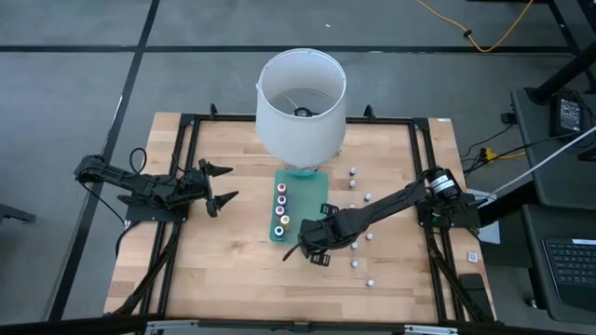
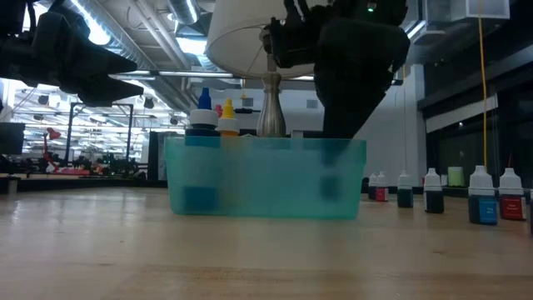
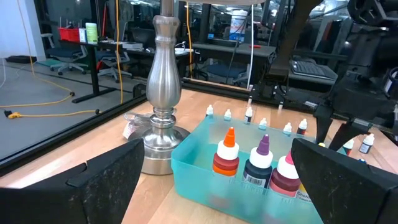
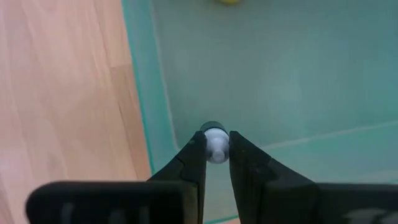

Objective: Pick & Place food coloring
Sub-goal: Put the small green food coloring bottle into the green bin, then put the small black food coloring bottle into the green bin

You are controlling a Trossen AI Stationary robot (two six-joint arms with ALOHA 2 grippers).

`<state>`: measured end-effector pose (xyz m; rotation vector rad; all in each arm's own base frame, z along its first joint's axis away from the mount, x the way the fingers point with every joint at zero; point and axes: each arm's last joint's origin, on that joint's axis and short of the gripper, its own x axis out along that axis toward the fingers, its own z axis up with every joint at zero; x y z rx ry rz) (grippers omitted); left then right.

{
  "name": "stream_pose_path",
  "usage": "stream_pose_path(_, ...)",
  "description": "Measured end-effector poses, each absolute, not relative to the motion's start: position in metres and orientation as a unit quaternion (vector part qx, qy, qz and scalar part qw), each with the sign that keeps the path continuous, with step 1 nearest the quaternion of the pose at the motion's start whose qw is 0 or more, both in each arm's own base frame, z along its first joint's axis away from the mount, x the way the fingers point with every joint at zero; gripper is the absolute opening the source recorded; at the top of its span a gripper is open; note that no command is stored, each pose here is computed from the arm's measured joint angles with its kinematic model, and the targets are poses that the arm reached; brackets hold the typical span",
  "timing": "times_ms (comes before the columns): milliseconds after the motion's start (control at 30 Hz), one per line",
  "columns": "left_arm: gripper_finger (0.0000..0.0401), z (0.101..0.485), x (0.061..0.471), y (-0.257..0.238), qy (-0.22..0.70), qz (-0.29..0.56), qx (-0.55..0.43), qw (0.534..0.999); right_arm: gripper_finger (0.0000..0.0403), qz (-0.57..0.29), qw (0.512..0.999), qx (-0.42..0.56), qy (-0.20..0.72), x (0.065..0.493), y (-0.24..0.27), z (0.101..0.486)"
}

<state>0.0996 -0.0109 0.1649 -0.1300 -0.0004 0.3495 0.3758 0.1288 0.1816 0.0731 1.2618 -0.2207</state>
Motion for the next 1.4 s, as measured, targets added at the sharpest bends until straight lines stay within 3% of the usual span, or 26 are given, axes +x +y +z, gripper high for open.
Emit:
stream_pose_path(300,0.0400,0.1649,0.0996,-0.0109,0.000,0.174,-0.065,0.983,0.0059,-0.086,0.794,0.029,0.601,0.3782,0.1303,0.1719)
stream_pose_path(1400,0.0400,0.1649,0.0997,-0.0109,0.000,0.174,-0.065,0.983,0.0229,-0.078,0.791,0.028,0.607,0.3810,0.1254,0.1767)
